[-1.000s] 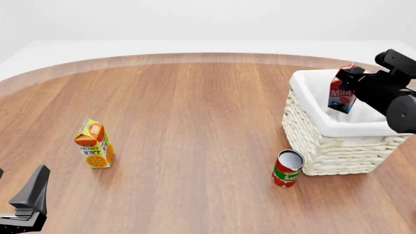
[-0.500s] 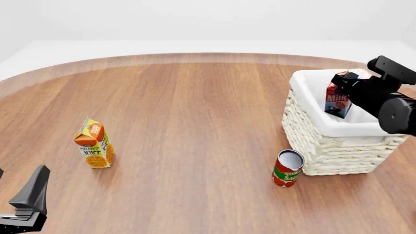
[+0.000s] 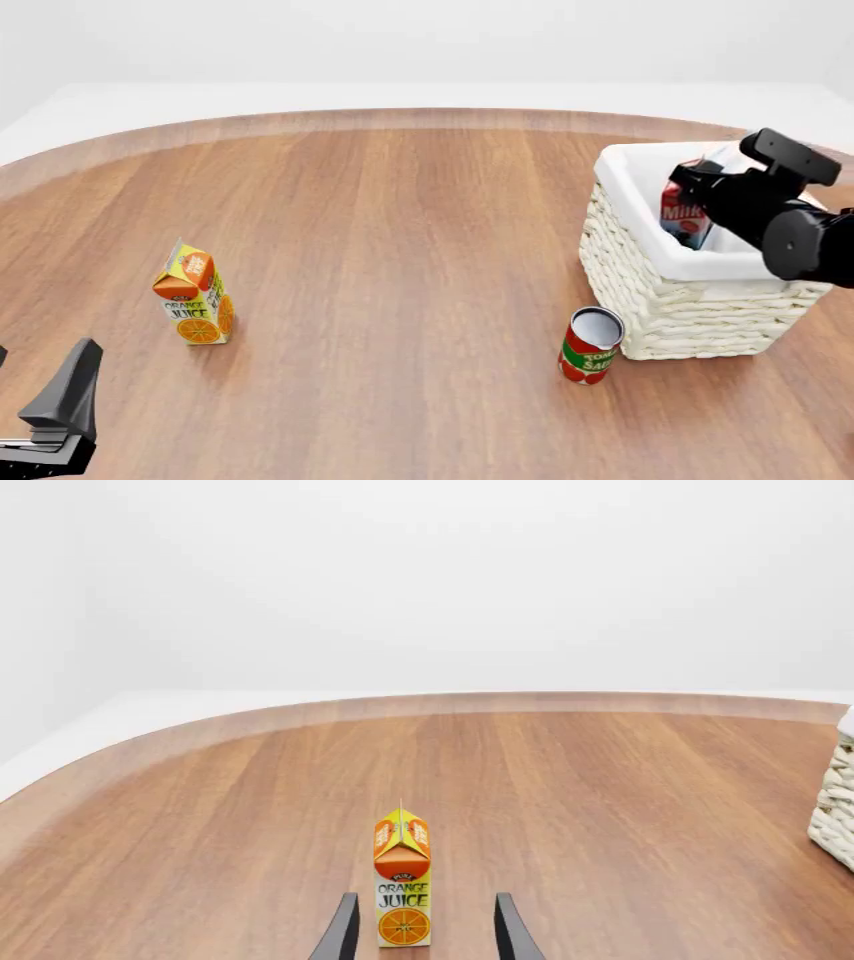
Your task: Pick the milk and place it in the basket.
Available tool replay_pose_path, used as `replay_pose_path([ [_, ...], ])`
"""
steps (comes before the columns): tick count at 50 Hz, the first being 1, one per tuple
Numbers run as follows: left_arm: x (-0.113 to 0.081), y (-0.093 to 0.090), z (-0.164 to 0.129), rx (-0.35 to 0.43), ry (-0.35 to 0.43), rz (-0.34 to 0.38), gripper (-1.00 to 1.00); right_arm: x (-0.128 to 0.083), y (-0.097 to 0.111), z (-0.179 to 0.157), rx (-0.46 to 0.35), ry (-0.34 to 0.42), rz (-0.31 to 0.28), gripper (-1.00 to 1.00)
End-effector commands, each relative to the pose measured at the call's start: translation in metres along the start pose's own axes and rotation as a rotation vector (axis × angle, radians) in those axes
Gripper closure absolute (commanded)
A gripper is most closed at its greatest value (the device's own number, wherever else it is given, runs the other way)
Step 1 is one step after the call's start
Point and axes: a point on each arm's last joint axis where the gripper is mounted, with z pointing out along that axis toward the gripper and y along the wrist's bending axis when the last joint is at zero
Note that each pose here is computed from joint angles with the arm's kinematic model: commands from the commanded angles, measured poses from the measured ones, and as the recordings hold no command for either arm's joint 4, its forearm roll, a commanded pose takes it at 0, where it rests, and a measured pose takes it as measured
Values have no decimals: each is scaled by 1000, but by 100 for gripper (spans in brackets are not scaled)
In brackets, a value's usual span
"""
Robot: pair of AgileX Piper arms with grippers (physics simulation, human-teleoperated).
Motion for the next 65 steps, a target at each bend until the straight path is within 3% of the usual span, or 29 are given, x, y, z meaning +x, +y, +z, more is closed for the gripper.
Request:
replay_pose_path([
  [1, 0, 0, 0, 0, 0, 0, -100, -3, 1, 4, -13, -17, 4, 100],
  [16, 0, 0, 0, 0, 0, 0, -100, 1, -2, 9, -5, -7, 2, 100],
  [18, 0, 0, 0, 0, 0, 0, -100, 1, -2, 8, -7, -12, 23, 100],
  [19, 0, 0, 0, 0, 0, 0, -100, -2, -3, 8, -2, -15, 3, 100],
  [21, 0, 0, 0, 0, 0, 0, -100, 0, -1, 5, -14, -24, 42, 100],
  [23, 0, 0, 0, 0, 0, 0, -100, -3, -1, 4, -12, -31, 20, 100],
  [24, 0, 0, 0, 0, 0, 0, -100, -1, 0, 3, -20, -34, 47, 100],
  [25, 0, 0, 0, 0, 0, 0, -100, -3, 1, 2, -19, -34, 30, -100],
  [29, 0, 0, 0, 0, 0, 0, -100, -4, 4, -1, -29, -40, 34, -100],
  [30, 0, 0, 0, 0, 0, 0, -100, -7, 4, -3, -30, -48, 3, -100],
  [32, 0, 0, 0, 0, 0, 0, -100, -5, 3, -2, -27, -42, 22, -100],
  [49, 0, 0, 0, 0, 0, 0, -100, -5, 7, -7, -37, -44, 15, -100],
  [65, 0, 0, 0, 0, 0, 0, -100, -10, 14, -21, -51, -40, -36, -100],
])
